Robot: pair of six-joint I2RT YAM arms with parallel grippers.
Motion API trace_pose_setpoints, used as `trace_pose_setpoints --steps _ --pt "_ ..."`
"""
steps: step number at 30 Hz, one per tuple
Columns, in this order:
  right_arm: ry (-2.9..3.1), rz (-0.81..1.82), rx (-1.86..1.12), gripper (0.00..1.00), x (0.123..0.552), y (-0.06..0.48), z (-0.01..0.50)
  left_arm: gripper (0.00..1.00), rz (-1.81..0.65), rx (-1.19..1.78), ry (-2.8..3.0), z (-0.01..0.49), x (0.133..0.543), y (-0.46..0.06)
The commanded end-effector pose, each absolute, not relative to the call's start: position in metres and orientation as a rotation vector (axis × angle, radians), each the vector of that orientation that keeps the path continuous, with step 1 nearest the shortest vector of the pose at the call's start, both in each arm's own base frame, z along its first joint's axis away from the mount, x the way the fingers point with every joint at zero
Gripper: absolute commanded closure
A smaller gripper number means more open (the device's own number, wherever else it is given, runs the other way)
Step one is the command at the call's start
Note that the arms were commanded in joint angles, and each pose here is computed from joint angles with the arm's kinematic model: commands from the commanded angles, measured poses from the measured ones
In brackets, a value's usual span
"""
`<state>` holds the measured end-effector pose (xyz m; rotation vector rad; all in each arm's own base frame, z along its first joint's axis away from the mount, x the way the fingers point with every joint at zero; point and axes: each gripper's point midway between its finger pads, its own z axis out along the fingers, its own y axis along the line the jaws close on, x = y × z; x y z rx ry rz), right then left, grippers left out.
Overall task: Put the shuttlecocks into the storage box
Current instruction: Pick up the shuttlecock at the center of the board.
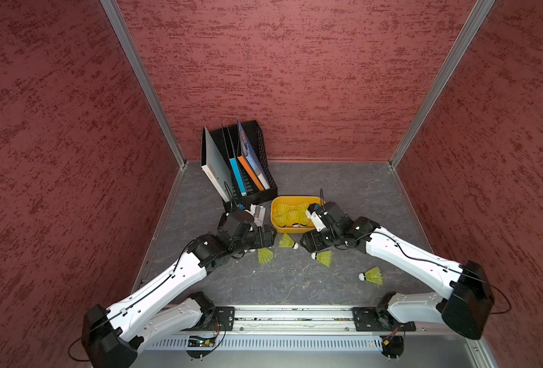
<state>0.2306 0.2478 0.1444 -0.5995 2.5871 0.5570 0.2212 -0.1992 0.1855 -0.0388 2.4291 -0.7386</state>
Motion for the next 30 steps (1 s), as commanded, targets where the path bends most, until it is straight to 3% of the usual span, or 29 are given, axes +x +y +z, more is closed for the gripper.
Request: trace_pose_setpoints --steps 1,6,18,30 --pt "2.445 0.515 -0.782 0.21 0.241 0.255 0.148 0.00 -0.821 -0.039 2.410 0.184 0.209 -0.205" --pt "2.398 0.516 -0.944 0.32 0.241 0.264 0.134 0.00 -0.876 -0.054 2.364 0.168 0.198 -0.211" --pt "2.131 0.531 -1.243 0.24 0.228 0.271 0.125 0.00 -0.839 0.042 2.303 0.129 0.180 -0.225" --pt "2.110 0.517 -1.331 0.37 0.223 0.272 0.105 0.00 -0.816 0.060 2.321 0.123 0.166 -0.217"
